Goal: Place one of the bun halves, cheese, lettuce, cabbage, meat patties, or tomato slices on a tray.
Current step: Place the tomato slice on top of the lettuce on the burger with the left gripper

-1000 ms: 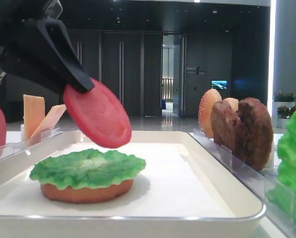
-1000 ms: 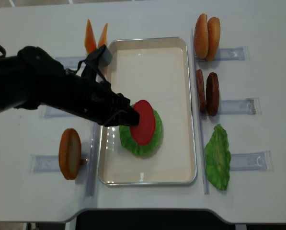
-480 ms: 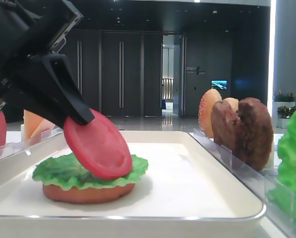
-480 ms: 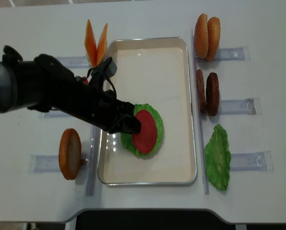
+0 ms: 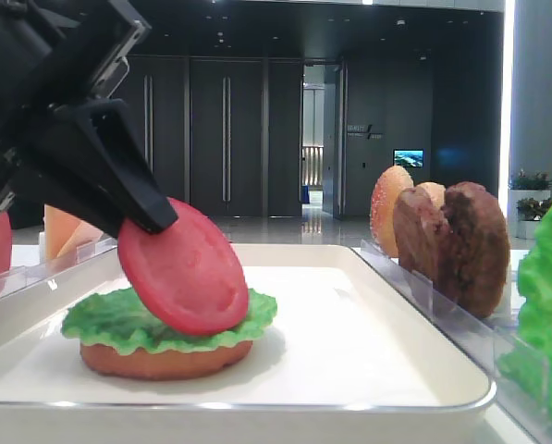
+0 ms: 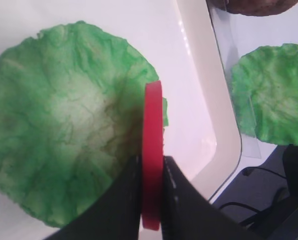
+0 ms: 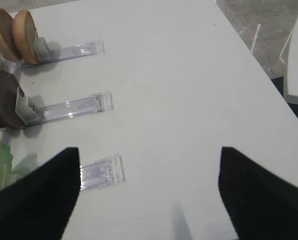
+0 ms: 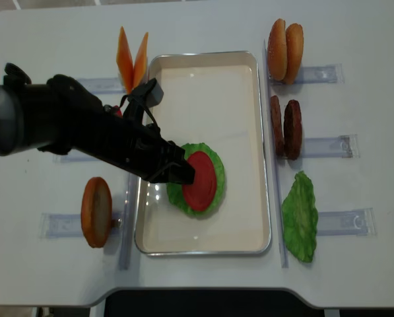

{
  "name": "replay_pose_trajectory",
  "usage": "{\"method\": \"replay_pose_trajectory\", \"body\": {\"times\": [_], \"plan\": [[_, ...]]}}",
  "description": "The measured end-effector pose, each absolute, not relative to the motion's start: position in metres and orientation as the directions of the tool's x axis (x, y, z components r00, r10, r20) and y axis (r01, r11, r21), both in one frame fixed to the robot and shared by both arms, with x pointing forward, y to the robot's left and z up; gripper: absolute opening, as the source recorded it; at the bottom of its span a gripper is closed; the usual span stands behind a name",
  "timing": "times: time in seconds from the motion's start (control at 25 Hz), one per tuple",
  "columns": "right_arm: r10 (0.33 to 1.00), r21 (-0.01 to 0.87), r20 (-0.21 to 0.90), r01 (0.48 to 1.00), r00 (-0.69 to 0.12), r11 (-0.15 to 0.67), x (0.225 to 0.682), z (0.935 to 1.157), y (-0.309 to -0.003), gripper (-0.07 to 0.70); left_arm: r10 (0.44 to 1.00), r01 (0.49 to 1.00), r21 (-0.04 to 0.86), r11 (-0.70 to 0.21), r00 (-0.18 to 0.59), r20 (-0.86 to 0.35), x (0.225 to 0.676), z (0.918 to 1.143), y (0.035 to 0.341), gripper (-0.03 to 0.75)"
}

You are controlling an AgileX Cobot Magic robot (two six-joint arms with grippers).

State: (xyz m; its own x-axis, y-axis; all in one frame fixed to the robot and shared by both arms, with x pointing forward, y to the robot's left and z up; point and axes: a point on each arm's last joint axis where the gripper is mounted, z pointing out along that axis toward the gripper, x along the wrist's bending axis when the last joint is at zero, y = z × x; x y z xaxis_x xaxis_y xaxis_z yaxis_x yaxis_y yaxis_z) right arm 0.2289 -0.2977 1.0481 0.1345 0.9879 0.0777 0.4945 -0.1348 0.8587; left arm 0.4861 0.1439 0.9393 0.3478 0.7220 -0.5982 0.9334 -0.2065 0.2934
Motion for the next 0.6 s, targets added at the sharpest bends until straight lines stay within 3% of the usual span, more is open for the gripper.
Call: {"method": "replay_pose_trajectory", "body": {"times": [0.6], "plan": [[0.988, 0.859, 0.078, 0.494, 0.134, -0.135, 0.2289, 1.0481, -0.2977, 0.539, 0.711, 0.893, 0.358, -0.274, 0.439, -0.549, 0.4875, 0.9385, 0.1452, 0.063]]}}
